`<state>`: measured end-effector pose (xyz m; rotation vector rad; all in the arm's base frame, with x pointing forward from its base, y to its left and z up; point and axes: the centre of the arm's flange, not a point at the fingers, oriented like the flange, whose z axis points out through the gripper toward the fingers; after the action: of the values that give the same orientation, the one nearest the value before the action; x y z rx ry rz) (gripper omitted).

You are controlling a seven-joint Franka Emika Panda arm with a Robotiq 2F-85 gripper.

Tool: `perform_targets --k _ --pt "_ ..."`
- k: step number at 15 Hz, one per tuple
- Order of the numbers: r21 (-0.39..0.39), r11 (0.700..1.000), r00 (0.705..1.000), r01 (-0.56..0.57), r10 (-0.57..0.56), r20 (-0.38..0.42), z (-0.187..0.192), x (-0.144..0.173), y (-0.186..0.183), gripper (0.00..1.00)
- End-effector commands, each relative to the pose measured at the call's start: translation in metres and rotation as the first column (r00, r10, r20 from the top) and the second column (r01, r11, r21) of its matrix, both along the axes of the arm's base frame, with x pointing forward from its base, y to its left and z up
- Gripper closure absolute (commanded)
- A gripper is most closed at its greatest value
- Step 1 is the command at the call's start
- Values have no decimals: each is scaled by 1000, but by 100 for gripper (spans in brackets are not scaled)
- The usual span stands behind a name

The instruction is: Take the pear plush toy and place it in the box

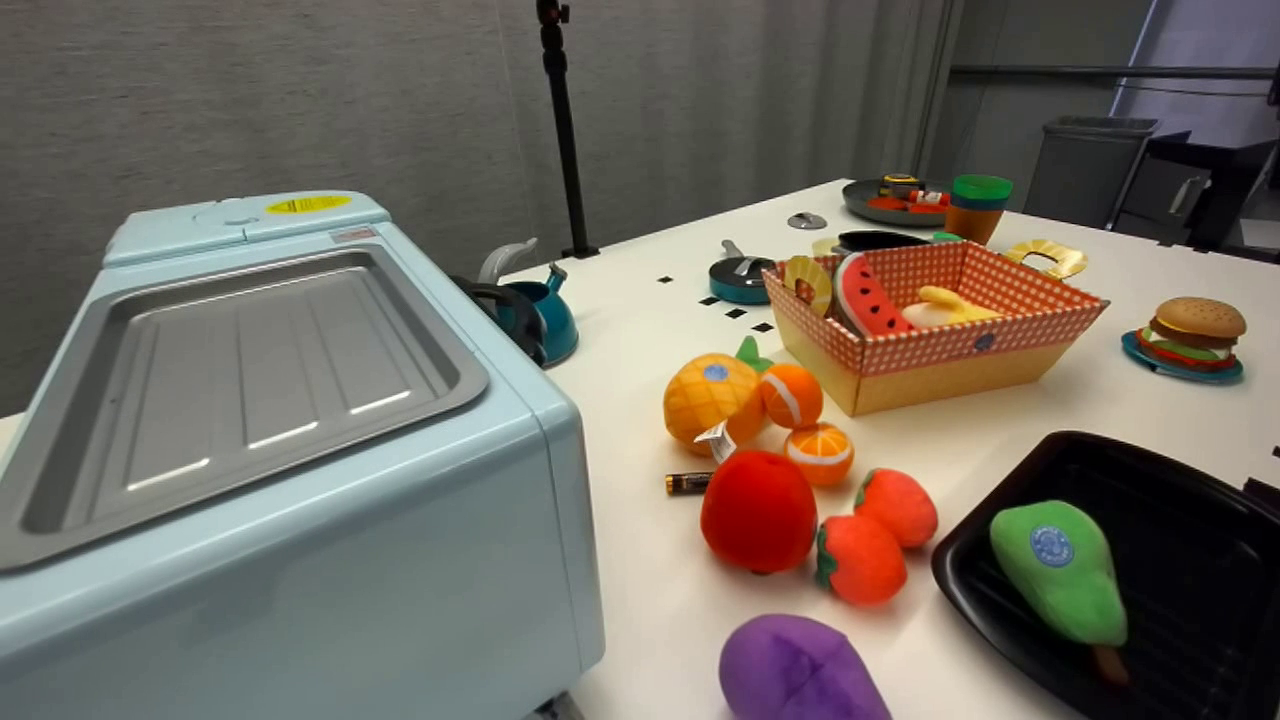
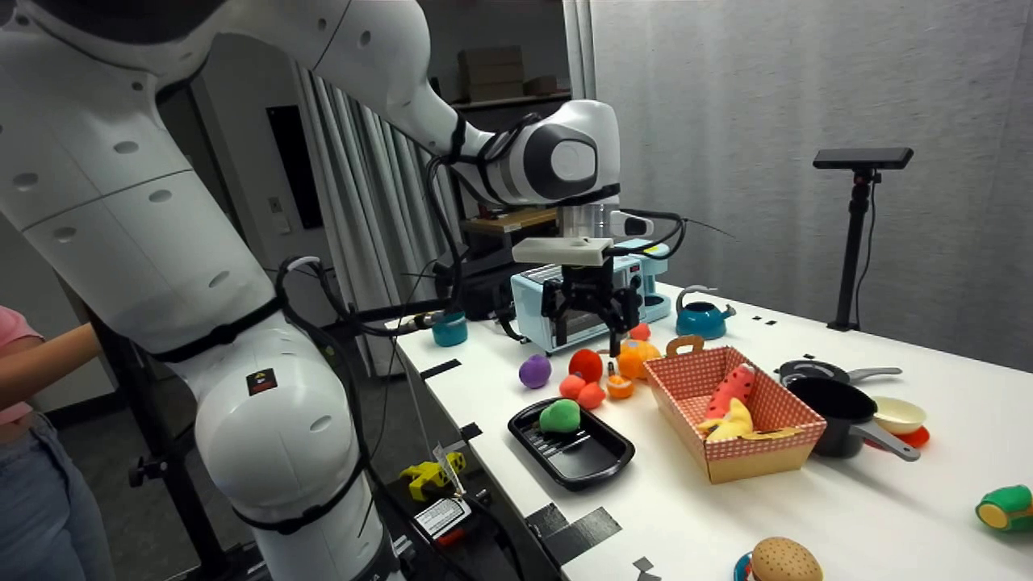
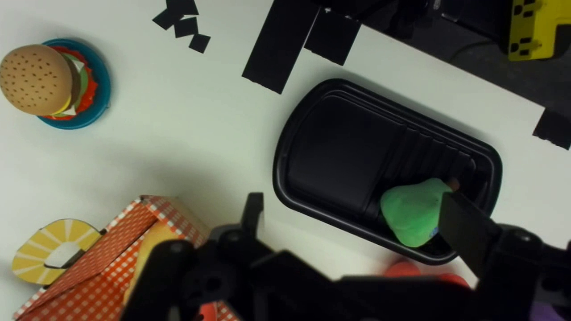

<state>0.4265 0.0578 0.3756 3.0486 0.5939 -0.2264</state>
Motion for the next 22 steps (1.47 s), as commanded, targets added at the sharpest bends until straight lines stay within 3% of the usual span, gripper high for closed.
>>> perform_targets --k 1,6,7,14,22 --pt "38 997 997 -71 71 -8 -6 -1 23 0" --pt "32 989 989 -146 146 1 -5 -7 39 0" --pt "12 994 994 -109 109 -13 -7 -5 36 0" --pt "13 992 992 -126 126 -14 -7 -5 38 0" --pt "26 984 981 -178 180 -77 -54 5 80 0"
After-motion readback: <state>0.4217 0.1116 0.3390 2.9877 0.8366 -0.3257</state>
